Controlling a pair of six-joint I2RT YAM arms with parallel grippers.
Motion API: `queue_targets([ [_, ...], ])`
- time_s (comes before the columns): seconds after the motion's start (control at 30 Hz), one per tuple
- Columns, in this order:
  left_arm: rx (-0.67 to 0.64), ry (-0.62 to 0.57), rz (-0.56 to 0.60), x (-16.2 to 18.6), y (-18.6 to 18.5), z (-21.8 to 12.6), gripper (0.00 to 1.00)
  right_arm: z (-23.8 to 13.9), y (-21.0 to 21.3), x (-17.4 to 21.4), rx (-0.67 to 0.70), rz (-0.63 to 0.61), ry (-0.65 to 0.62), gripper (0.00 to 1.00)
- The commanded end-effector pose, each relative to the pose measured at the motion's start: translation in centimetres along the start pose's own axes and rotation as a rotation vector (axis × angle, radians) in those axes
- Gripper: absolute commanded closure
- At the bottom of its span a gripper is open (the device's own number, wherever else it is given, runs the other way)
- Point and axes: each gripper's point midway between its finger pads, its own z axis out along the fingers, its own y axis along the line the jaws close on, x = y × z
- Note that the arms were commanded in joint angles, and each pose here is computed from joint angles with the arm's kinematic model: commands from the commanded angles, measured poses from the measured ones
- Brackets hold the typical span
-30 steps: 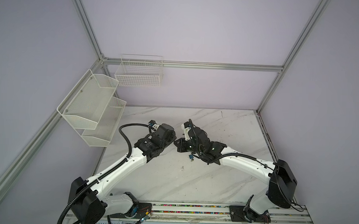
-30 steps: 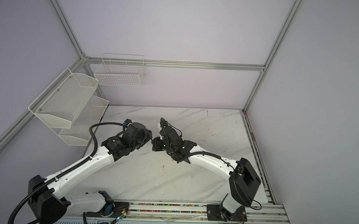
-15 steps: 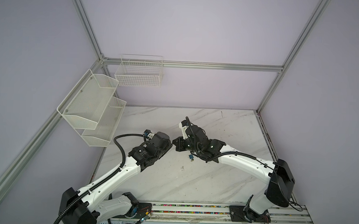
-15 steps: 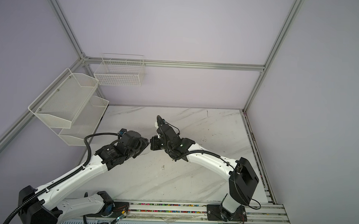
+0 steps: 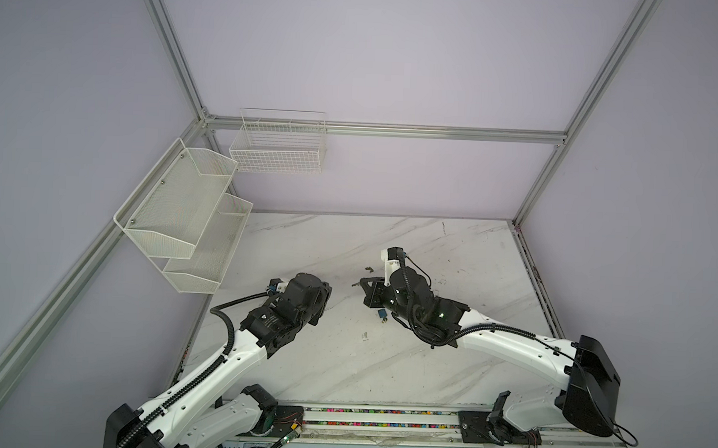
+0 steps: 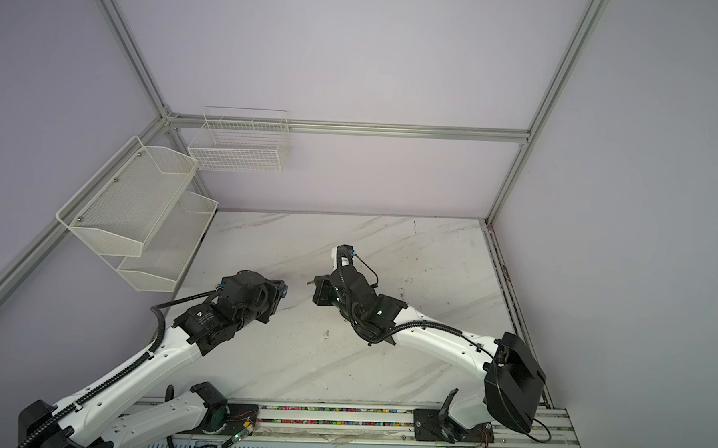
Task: Unlock with the key
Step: 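Push the key further into the padlock held by the left gripper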
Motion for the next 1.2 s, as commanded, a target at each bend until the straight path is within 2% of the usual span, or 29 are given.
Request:
queue_targets([
  [0.0,0.098,-0.011,-0.166,-0.4,-1.4,0.2,1.0,0.0,2.2,-2.2,-0.082,0.018,-0.166,1.0],
  [0.2,0.152,-0.007,-0.272,-0.4,-3.3,0.1,1.0,1.2,3.6,-2.0,-0.158,-0.007,-0.237,1.0],
  [0.4,0.198,-0.014,-0.312,-0.6,-4.8,0.0,1.0,1.7,4.4,-1.1,-0.195,-0.022,-0.248,1.0],
  [0.93,0.255,-0.015,-0.338,-0.7,-6.5,-0.2,1.0,2.5,4.4,0.1,-0.208,-0.072,-0.227,1.0],
  [1.17,0.274,0.0,-0.356,-0.7,-6.6,0.0,1.0,2.7,4.0,-0.1,-0.173,-0.09,-0.238,1.0],
])
